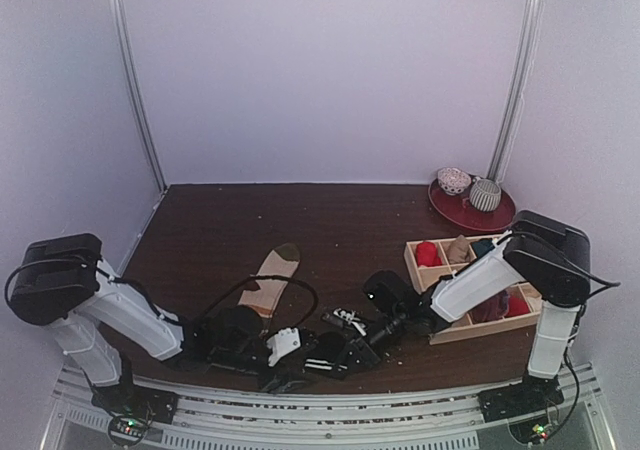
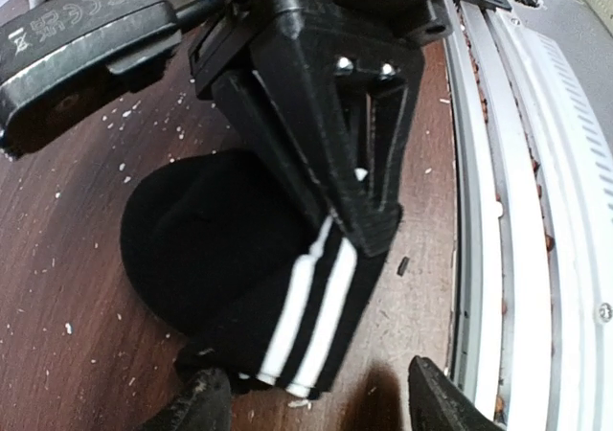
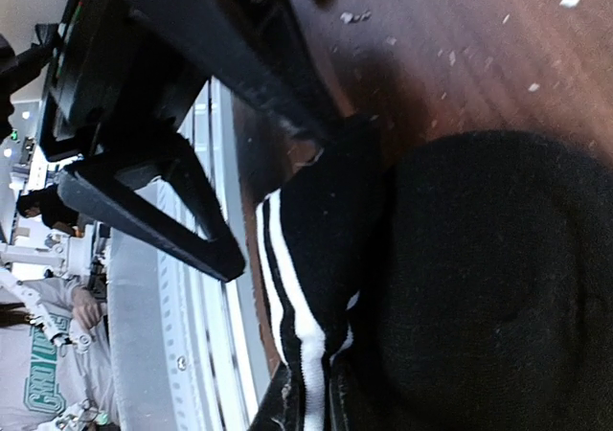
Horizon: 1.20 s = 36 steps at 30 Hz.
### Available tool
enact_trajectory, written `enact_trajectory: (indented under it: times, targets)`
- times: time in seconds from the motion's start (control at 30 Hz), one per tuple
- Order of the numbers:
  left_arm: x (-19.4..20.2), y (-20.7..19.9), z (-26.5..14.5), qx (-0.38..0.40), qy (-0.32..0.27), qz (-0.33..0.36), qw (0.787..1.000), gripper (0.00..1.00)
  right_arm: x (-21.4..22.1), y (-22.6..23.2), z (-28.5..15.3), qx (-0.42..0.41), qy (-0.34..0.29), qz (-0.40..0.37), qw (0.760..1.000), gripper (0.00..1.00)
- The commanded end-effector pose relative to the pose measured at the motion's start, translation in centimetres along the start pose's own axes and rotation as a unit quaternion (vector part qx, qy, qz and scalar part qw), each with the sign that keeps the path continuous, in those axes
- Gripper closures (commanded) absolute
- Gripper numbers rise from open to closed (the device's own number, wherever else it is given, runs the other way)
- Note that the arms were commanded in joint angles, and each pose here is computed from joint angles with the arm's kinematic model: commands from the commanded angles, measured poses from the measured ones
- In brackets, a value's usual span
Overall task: Roll the socks
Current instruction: Roll the sock at the center of the board.
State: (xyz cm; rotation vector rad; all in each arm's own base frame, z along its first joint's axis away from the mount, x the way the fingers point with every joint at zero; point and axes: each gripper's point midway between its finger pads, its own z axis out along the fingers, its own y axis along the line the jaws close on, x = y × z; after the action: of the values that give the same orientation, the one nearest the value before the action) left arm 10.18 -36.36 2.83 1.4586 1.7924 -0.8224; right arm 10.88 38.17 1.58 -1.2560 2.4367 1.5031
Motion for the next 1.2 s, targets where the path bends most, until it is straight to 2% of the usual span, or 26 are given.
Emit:
enact_trajectory:
  times: [0.0, 0.17, 0.23, 0.5, 0.53, 0.57, 0.63, 0.73, 0.87, 0.93, 1.03, 1.17]
  targets:
    - [-2.9, 0.6, 0.9, -0.016, -0.038, 0.036, 0.999, 0.37, 8.9, -3.1, 0.2, 0.05, 0.123, 0.136, 0.982, 0.93]
    - [-2.9, 0.0, 1.8, -0.005, -0.03, 0.044, 0.999, 0.39, 9.3, -3.4, 0.2, 0.053, 0.128, 0.141, 0.98, 0.93]
    - [-2.7, -0.4, 2.2, 0.004, -0.026, 0.044, 0.999, 0.44, 9.5, -3.5, 0.3, 0.05, 0.13, 0.145, 0.98, 0.93]
    - [-1.7, -2.0, 3.1, 0.045, -0.009, 0.042, 0.998, 0.84, 9.1, -3.8, 0.3, 0.055, 0.125, 0.144, 0.98, 0.93]
    - [-1.7, -1.9, 3.1, 0.044, -0.008, 0.038, 0.998, 0.95, 9.0, -3.9, 0.3, 0.057, 0.124, 0.144, 0.98, 0.92]
    - [-1.7, -1.8, 3.0, 0.041, -0.007, 0.03, 0.999, 1.0, 8.9, -4.0, 0.2, 0.06, 0.122, 0.142, 0.98, 0.91]
    - [-1.1, -1.1, 3.1, 0.021, 0.012, -0.003, 1.0, 1.0, 8.3, -4.2, -0.2, 0.073, 0.113, 0.129, 0.982, 0.87]
    - [1.2, -0.7, 3.5, 0.018, 0.08, -0.07, 0.994, 1.0, 6.1, -4.2, -1.6, 0.103, 0.074, 0.089, 0.988, 0.8]
    - [6.2, -0.5, 3.2, 0.022, 0.166, -0.194, 0.967, 1.0, 1.1, -3.0, -4.7, 0.16, -0.037, -0.009, 0.986, 0.68]
    - [8.2, -0.8, 2.8, 0.037, 0.185, -0.246, 0.951, 1.0, -0.8, -2.0, -6.2, 0.195, -0.092, -0.084, 0.973, 0.64]
    - [10.8, -0.6, 2.4, 0.032, 0.215, -0.283, 0.934, 1.0, -2.0, 0.0, -7.6, 0.267, -0.142, -0.217, 0.928, 0.61]
    - [11.8, -1.1, 2.4, 0.046, 0.229, -0.302, 0.924, 1.0, -0.9, 2.2, -6.4, 0.318, -0.136, -0.354, 0.869, 0.59]
